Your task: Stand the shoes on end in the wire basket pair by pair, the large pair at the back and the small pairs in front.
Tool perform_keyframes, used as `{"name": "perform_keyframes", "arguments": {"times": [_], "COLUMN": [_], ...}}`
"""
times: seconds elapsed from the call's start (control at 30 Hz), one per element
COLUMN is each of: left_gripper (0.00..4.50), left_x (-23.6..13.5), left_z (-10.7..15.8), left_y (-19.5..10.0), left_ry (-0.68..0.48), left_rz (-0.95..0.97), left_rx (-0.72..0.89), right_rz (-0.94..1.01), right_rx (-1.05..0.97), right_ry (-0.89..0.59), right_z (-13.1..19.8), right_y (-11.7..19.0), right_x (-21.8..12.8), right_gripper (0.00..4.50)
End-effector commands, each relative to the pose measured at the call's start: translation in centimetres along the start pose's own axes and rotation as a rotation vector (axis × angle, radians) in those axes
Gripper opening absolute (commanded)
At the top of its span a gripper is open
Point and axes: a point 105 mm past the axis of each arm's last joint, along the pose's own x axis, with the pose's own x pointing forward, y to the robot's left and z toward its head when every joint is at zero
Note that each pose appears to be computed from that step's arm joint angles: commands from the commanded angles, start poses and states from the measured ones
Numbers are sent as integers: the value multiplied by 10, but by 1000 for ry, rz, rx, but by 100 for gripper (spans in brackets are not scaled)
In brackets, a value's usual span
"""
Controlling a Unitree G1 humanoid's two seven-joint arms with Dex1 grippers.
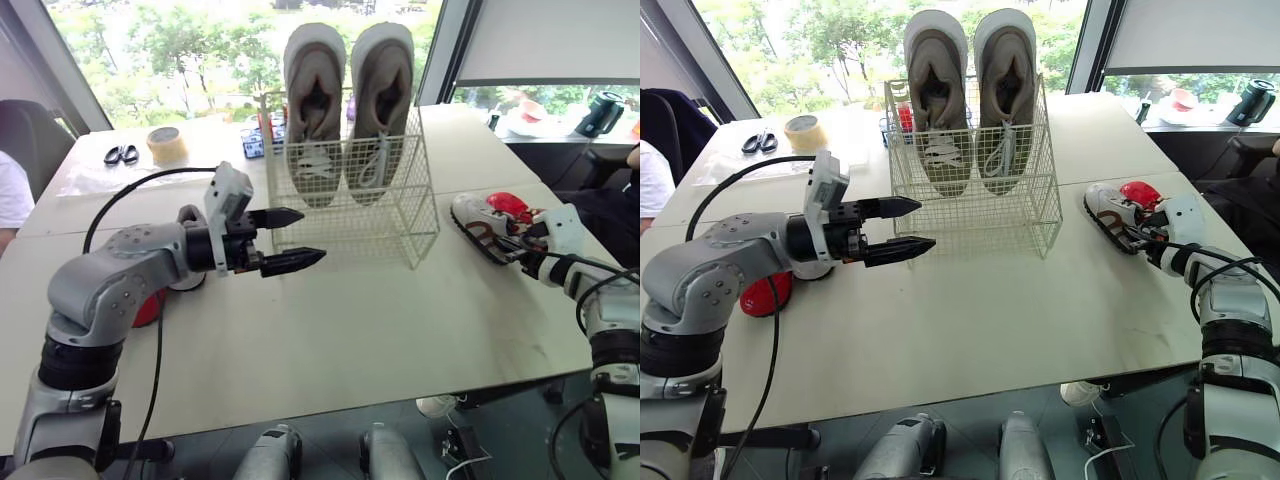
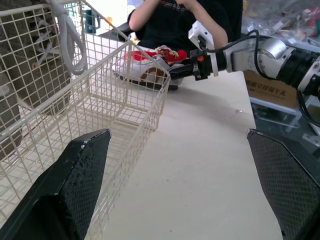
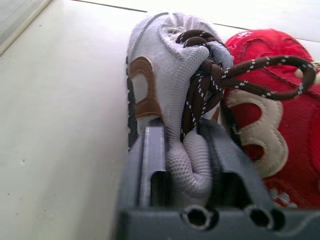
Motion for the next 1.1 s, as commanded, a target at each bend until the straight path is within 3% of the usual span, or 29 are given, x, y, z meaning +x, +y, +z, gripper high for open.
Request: {"name": "perform_keyframes", "arguments": {"times": [0.03,0.2,0.37,0.6,0.83,1.1], "left_gripper": [450,450,450,450,450,450], "left_x": [-2,-6,-5,-5,-1,11], "left_z": [14,29,40,57,67,61], "left_y": [5,16,24,39,37,29], "left_ry": [-42,-97,-120,-117,-129,-122], "left_rz": [9,12,-40,-114,-191,-251], "left_rx": [25,-31,-93,-161,-194,-223], "right_rz": [5,-28,119,279,294,389], "right_rx": [-170,-352,-570,-987,-1233,-1379], "right_ry": [-148,-352,-519,-583,-629,-747], "right_z": [66,156,209,216,205,206], "right_y": [4,21,79,146,163,195], "right_x": [-24,-79,-121,-134,-119,-113], "right_gripper": [16,16,16,16,16,16]}}
